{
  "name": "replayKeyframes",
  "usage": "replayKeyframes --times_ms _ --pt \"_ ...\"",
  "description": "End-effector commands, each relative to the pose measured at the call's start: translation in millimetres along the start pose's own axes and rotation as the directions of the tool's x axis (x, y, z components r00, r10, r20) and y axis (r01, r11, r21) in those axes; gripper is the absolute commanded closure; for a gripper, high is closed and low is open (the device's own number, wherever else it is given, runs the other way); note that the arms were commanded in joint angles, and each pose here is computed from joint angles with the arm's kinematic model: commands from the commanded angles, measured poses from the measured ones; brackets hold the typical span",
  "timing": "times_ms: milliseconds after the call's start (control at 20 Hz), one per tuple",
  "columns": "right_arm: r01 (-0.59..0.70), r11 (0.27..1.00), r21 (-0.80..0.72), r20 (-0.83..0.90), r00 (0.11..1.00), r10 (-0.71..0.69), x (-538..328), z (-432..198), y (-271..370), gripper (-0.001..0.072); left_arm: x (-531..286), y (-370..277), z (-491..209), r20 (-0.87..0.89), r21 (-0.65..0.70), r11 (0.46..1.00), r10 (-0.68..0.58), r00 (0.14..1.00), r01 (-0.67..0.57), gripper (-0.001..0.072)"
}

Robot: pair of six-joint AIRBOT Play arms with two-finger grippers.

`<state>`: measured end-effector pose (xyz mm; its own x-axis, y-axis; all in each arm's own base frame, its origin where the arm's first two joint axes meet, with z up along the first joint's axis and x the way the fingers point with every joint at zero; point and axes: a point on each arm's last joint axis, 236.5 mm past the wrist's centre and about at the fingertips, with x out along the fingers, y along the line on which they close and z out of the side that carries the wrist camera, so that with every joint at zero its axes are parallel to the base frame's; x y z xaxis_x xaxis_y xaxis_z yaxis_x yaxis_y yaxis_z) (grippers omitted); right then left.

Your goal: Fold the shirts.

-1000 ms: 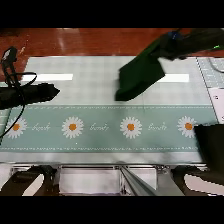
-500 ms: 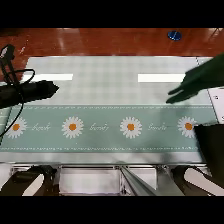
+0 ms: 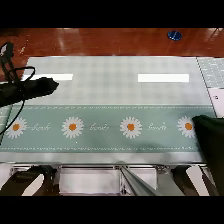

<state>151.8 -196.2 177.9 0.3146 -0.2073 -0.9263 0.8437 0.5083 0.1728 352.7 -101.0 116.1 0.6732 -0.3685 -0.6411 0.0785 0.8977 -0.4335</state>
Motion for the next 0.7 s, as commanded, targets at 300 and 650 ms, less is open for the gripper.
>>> replayKeyframes --times_ms 300,650 --pt "0.458 0.871 0.179 -0.248 0.878 -0.410 7.2 -86.4 -118.5 0.0300 26.5 -27.9 -6.6 -0.012 0.043 0.997 -0.056 0.998 0.057 0.0687" --pt "0.009 1.000 -0.027 -0.008 1.000 -0.009 41.2 -3.7 -2.5 0.0688 17.9 -9.0 53.6 0.082 0.095 0.995 -0.012 0.997 0.004 0.0687"
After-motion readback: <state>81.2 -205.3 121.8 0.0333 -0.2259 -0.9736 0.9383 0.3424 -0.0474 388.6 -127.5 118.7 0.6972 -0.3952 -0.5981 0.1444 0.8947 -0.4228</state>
